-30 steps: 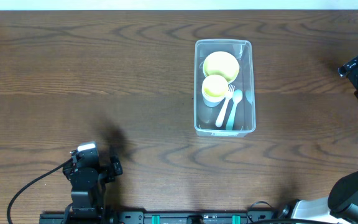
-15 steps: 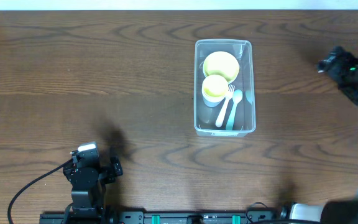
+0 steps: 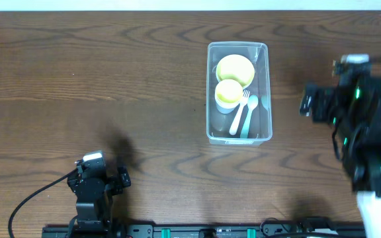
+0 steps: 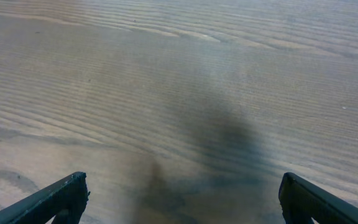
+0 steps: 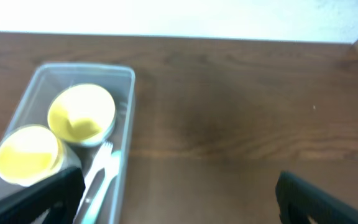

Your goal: Pack container

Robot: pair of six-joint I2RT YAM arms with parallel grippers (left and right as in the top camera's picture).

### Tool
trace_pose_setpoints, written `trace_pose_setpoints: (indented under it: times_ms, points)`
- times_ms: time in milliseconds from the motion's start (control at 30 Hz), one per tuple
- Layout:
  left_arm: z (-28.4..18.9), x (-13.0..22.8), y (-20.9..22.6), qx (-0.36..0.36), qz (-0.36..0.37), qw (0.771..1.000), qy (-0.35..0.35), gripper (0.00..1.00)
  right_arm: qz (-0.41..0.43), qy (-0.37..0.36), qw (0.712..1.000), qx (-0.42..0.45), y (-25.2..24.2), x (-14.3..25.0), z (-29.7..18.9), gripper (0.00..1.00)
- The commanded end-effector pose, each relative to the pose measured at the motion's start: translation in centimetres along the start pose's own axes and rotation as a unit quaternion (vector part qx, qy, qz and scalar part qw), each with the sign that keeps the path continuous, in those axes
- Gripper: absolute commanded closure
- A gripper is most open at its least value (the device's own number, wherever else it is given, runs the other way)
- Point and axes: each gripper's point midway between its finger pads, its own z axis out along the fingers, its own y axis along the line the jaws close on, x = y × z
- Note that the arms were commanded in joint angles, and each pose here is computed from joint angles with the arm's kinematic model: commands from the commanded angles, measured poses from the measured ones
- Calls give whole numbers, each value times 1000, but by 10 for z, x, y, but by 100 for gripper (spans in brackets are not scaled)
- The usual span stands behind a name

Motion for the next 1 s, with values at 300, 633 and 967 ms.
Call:
trace_pose_setpoints:
  times_ms: [300, 633, 967]
  points:
    - [1, 2, 2, -5, -3, 1000, 1, 2, -49, -70, 996, 25, -13, 118, -19, 1]
    - [1, 2, 2, -5, -3, 1000, 1, 2, -42, -86, 995, 22, -11, 165, -6, 1]
    - [1, 2, 2, -5, -3, 1000, 1, 2, -30, -75, 997, 13, -7, 195, 11, 1]
